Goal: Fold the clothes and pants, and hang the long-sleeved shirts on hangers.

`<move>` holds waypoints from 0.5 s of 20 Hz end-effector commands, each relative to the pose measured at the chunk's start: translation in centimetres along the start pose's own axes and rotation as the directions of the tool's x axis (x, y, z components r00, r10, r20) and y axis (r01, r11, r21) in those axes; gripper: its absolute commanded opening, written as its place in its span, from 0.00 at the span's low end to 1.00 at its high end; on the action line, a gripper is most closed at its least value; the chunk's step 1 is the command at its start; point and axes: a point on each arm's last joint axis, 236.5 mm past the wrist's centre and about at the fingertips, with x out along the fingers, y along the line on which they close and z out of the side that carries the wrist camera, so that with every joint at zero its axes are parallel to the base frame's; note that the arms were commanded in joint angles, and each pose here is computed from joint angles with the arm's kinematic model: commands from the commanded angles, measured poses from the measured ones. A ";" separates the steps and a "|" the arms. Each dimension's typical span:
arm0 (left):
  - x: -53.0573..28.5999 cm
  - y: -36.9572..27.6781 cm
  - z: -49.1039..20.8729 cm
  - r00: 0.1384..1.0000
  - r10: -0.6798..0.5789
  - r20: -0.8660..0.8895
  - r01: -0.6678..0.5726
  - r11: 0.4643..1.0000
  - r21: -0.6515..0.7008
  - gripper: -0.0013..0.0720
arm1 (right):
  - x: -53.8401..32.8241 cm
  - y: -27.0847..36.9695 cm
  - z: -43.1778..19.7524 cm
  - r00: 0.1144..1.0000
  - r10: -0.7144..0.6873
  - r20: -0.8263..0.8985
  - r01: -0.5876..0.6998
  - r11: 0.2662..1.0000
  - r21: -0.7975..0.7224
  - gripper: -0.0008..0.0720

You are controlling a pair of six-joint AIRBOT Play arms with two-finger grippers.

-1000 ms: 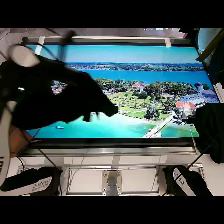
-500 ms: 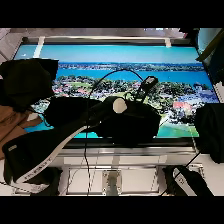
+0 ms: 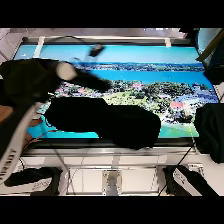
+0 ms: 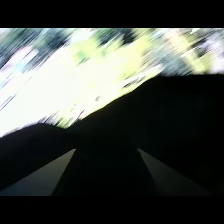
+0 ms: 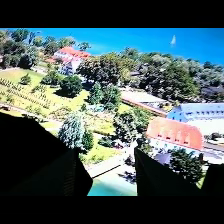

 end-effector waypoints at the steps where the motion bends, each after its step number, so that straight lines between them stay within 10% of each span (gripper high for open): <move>1: -6.0 10.6 -11.6 0.959 0.091 -0.268 -0.174 0.937 -0.303 0.56 | 4.1 1.7 -3.7 0.983 0.122 -0.138 -0.114 0.992 0.062 0.58; 10: -2.2 16.7 -24.9 0.967 0.073 -0.242 -0.226 0.680 -0.698 0.57 | 11.5 7.3 -18.3 0.798 0.420 -0.432 -0.330 0.905 0.270 0.58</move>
